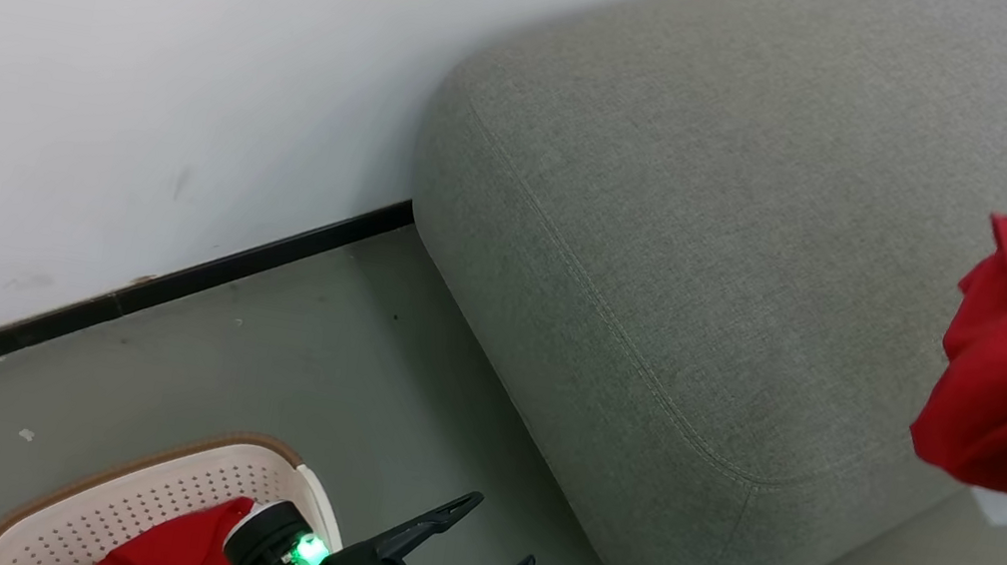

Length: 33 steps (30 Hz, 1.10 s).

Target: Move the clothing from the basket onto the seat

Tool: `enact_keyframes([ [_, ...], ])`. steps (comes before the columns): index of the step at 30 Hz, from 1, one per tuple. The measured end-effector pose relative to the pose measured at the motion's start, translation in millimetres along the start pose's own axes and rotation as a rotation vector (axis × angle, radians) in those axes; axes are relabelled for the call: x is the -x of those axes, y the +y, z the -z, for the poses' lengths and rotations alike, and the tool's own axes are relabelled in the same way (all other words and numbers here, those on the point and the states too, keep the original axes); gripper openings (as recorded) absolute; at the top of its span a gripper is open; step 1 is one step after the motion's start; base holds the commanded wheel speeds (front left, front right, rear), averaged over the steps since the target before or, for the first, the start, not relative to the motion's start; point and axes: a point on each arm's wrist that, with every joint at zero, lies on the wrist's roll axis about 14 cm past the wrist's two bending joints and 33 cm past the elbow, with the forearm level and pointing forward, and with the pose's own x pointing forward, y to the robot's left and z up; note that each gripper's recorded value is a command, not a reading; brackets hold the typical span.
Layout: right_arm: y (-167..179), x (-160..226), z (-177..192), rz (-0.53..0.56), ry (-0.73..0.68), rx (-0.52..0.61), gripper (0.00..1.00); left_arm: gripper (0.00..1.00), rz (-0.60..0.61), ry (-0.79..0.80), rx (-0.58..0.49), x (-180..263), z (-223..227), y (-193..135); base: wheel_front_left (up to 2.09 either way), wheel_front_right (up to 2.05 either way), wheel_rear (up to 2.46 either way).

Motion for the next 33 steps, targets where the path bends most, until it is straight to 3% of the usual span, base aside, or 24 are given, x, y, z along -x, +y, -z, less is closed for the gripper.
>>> enact_keyframes([
  [14, -24.5, 15.4, 43.7, 0.097, 0.148, -0.017, 0.00, 1.00, 0.043, 0.033, 0.034, -3.3, 16.6, -3.6, 0.00, 0.00, 0.00],
  [24, 5.2, 6.3, 96.1, 0.067, 0.269, -0.114, 0.00, 1.00, 0.050, 0.083, 0.052, 5.5, 38.4, 6.8, 0.00, 0.00, 0.00],
  [33, 29.5, -29.2, 122.1, 0.040, 0.285, -0.165, 0.00, 1.00, 0.037, 0.114, 0.047, 14.1, 54.7, 26.0, 0.00, 0.00, 0.00],
])
